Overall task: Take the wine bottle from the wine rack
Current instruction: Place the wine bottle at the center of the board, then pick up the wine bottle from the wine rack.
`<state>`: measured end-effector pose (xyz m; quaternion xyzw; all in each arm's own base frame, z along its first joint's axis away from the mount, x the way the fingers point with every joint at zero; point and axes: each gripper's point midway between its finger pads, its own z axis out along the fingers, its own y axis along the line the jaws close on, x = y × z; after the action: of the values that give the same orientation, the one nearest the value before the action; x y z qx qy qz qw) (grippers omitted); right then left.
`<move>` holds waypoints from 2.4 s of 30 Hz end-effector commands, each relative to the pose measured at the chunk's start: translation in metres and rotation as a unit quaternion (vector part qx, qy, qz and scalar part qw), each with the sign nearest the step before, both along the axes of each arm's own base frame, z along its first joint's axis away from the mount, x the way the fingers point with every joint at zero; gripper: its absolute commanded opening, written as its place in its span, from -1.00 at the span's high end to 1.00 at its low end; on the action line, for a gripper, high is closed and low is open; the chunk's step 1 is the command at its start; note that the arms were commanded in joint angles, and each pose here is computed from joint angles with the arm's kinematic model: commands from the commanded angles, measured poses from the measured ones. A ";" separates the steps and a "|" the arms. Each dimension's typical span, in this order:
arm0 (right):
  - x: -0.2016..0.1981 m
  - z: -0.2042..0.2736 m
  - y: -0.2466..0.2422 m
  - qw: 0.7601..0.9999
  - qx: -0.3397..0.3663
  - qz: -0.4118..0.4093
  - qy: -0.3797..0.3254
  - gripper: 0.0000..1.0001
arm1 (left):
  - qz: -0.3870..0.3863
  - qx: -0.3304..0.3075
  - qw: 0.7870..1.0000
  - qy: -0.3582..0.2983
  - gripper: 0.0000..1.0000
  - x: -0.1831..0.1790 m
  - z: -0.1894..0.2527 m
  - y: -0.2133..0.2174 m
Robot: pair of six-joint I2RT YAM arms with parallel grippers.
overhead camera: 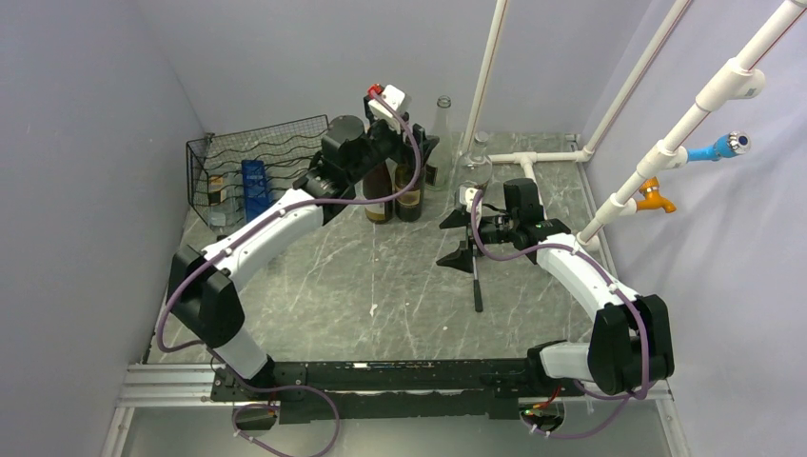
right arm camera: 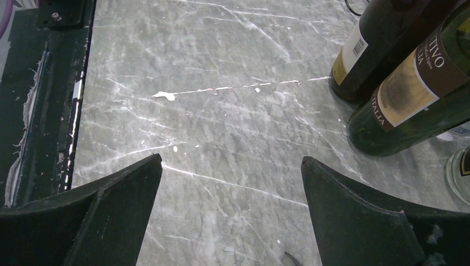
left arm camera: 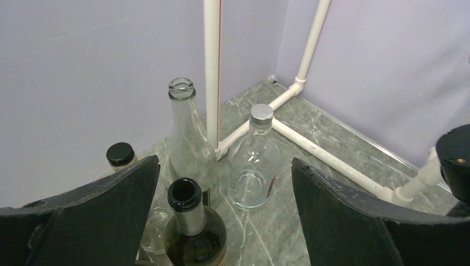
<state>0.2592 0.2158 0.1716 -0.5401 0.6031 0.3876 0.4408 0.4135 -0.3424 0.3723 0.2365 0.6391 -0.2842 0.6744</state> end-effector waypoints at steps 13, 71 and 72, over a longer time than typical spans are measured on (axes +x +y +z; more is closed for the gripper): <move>0.002 0.016 0.004 0.999 0.018 0.019 -0.026 -0.99 | -0.039 -0.041 0.998 -0.021 -0.99 -0.048 0.066 0.019; -0.018 0.038 0.003 0.997 0.030 0.059 -0.048 -1.00 | 0.278 0.054 0.956 0.072 -0.99 -0.139 -0.057 0.238; -0.019 0.037 0.003 0.997 0.030 0.061 -0.044 -1.00 | 0.291 0.062 0.952 0.075 -0.99 -0.138 -0.063 0.244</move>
<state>0.2407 0.2151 0.1844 -0.5633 0.5743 0.4032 0.4362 0.2701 -0.1184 0.3176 0.0874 0.7395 -0.0967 0.6604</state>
